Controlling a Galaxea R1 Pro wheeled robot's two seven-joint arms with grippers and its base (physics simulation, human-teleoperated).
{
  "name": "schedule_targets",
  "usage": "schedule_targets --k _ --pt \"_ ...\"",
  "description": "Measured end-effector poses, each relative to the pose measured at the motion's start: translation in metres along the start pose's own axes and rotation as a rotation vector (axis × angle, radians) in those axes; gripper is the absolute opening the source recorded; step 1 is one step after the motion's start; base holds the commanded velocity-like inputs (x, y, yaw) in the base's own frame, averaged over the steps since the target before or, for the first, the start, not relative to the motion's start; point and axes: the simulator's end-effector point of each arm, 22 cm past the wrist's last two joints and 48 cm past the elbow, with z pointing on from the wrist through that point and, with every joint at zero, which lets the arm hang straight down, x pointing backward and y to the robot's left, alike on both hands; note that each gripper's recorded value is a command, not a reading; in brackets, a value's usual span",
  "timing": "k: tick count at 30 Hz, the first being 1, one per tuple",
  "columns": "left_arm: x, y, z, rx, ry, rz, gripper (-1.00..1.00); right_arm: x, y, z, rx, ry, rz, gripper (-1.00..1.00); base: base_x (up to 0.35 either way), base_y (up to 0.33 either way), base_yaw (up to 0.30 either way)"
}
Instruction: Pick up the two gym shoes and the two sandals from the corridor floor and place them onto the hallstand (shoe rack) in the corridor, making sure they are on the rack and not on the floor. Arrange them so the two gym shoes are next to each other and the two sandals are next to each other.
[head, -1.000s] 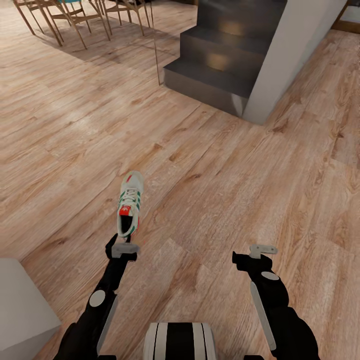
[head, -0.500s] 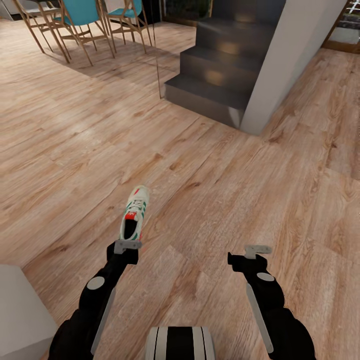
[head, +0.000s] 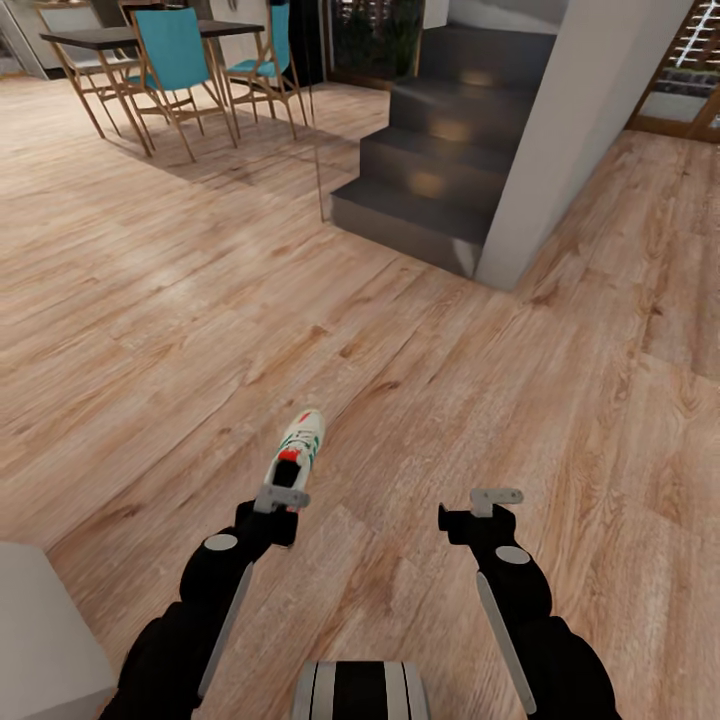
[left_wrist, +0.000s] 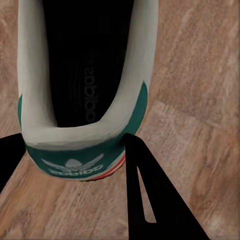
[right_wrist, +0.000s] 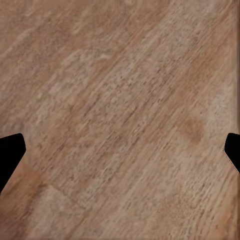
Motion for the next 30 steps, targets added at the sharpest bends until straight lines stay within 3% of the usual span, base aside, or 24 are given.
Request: schedule_targets --k 9,30 --pt "-0.015 0.003 -0.013 -0.008 0.035 0.004 -1.00 -0.017 -0.003 -0.012 0.002 -0.037 0.005 1.00 0.000 0.000 0.000" --pt "-0.049 0.004 -0.045 -0.011 -0.044 -0.001 -1.00 -0.056 -0.007 -0.043 0.000 -0.123 0.017 1.00 0.000 0.000 0.000"
